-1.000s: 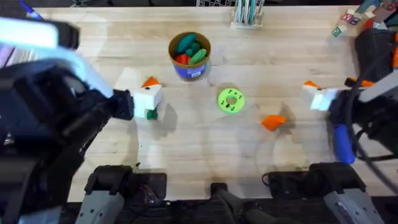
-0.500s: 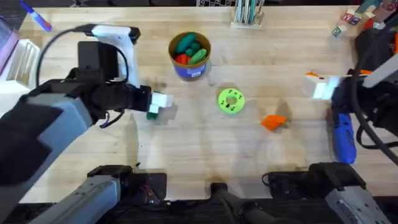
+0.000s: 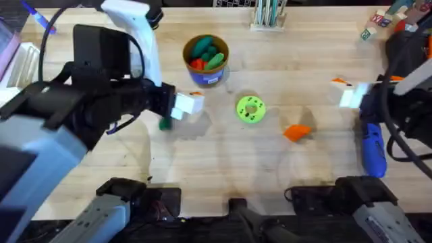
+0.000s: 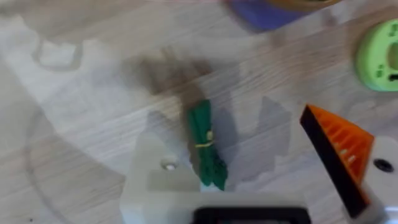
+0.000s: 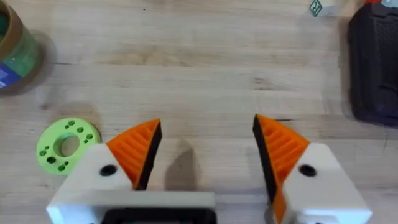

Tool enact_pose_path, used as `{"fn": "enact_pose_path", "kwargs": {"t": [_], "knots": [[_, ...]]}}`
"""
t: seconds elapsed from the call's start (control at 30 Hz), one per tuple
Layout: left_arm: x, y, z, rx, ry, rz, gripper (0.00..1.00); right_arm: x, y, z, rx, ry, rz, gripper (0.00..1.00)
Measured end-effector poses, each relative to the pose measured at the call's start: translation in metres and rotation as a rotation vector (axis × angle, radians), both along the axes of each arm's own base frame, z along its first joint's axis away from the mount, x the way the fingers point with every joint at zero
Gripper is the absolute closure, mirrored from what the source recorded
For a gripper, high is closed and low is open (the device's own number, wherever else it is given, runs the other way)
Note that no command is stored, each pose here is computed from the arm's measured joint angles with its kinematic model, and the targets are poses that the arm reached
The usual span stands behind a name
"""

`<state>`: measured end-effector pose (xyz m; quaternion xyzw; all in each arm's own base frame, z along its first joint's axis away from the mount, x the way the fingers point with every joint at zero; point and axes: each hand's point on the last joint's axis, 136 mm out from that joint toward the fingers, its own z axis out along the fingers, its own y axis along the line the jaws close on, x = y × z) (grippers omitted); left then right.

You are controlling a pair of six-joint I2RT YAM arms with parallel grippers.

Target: Pick up the gripper from the table and insert it into the empty holder that is missing its gripper. Then pick up a screw, insert it into the mounting hole, and use the screwdriver to tighten it. Finally, clean up the table by picking up the vegetable and placing it into the bucket.

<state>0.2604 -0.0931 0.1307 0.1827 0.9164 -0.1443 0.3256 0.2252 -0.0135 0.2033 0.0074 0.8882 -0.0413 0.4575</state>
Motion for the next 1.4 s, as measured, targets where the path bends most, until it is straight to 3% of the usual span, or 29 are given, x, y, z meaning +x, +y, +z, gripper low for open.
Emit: {"fn": "enact_pose_path", "kwargs": {"t": [0.2, 0.3, 0.37, 0.47, 0.63, 0.8, 1.03, 1.27, 1.4], "knots": [[-0.014, -0.072, 0.073, -0.133, -0.303, -0.271, 0.011, 0.000, 0.000, 0.000, 0.000, 0.000, 0.000, 0.103], [-0.021, -0.096, 0.099, -0.188, -0.409, -0.360, 0.013, 0.000, 0.000, 0.000, 0.000, 0.001, 0.000, 0.103], [-0.026, -0.105, 0.102, -0.202, -0.418, -0.396, 0.012, 0.000, 0.000, 0.000, 0.000, 0.001, 0.000, 0.103], [-0.034, -0.105, 0.091, -0.189, -0.362, -0.409, 0.013, 0.000, 0.000, 0.000, 0.000, 0.002, 0.000, 0.103], [-0.033, -0.104, 0.089, -0.183, -0.361, -0.402, 0.015, 0.000, 0.000, 0.000, 0.000, 0.002, 0.000, 0.102], [-0.030, -0.098, 0.105, -0.208, -0.528, -0.366, 0.014, 0.000, 0.000, 0.000, 0.000, 0.002, 0.000, 0.103], [-0.068, -0.070, 0.078, -0.266, -0.748, -0.320, 0.014, 0.000, 0.000, -0.001, 0.000, 0.003, 0.000, 0.102], [-0.072, -0.062, 0.051, -0.343, -0.809, -0.255, 0.013, 0.000, 0.000, -0.001, 0.000, 0.003, 0.000, 0.104], [-0.071, -0.062, 0.037, -0.358, -0.754, -0.237, 0.013, 0.000, 0.000, -0.001, 0.000, 0.003, 0.000, 0.103]]}}
